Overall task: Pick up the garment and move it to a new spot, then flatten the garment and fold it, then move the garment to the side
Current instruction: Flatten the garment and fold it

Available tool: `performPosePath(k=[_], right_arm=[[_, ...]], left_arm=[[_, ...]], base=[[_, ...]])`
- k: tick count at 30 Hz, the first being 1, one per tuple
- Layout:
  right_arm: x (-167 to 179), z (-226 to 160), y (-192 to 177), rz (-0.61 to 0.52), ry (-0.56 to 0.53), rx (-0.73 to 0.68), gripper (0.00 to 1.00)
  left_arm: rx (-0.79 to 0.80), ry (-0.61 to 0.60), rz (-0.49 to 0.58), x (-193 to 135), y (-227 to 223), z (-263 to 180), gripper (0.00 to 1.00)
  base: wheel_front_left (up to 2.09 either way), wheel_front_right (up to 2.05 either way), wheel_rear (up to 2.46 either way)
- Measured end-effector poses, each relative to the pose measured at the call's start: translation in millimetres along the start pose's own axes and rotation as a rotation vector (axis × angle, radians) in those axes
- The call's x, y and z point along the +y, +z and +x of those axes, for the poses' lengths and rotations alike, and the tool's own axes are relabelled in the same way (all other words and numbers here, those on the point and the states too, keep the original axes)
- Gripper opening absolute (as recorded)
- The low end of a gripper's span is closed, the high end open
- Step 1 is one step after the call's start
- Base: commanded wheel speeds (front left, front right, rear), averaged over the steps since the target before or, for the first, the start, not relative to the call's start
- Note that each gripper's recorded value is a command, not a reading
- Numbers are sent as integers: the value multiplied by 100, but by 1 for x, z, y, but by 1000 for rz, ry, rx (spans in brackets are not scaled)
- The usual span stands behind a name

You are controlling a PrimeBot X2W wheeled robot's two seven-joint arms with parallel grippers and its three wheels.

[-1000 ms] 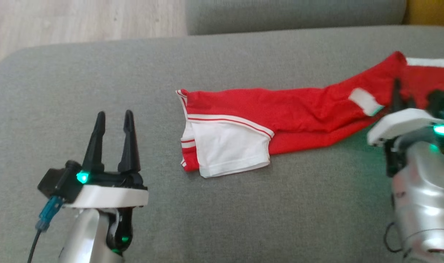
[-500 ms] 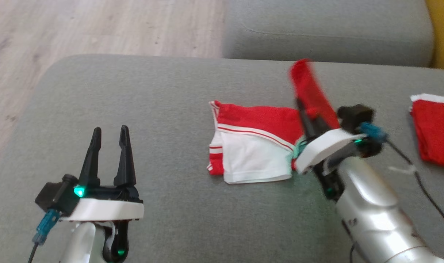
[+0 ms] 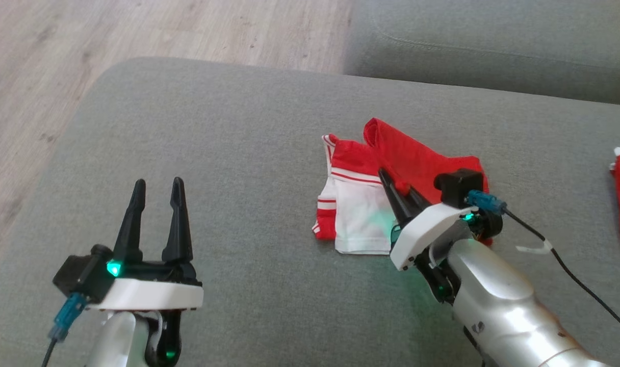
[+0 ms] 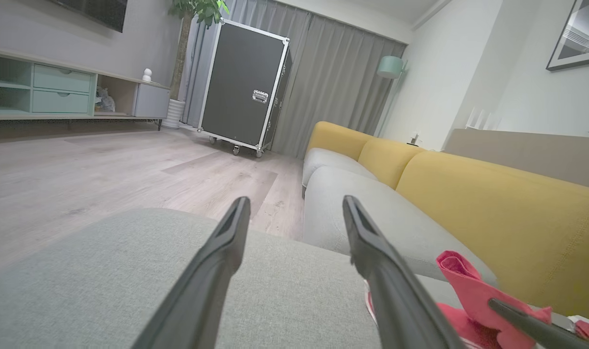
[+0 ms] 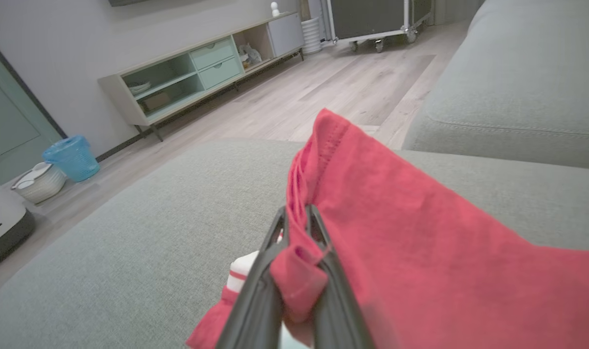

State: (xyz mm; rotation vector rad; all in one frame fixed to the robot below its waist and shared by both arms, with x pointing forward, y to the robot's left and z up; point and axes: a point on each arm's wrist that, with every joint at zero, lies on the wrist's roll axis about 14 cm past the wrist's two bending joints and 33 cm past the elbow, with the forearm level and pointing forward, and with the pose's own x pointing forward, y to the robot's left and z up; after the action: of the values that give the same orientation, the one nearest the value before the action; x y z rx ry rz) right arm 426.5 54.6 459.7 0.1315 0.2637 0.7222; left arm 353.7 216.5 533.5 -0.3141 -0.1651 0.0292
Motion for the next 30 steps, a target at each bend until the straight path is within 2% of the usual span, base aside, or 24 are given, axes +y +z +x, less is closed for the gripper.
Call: performPosePath(k=[21, 22, 23, 30], right_arm=[[26, 14, -34, -52, 111, 109, 0], [27, 14, -35, -54, 116, 112, 9], [29, 14, -36, -55, 122, 117, 100], [60, 14, -21, -18, 205, 70, 100]], left_arm=[[43, 45, 2, 13, -13, -5, 100], [47, 43, 1, 12, -14, -5, 100], [50, 43, -1, 11, -15, -6, 100], [52, 38, -6, 9, -16, -6, 100]], base=[[0, 0, 0], [0, 0, 0], [0, 0, 0], [0, 0, 0]])
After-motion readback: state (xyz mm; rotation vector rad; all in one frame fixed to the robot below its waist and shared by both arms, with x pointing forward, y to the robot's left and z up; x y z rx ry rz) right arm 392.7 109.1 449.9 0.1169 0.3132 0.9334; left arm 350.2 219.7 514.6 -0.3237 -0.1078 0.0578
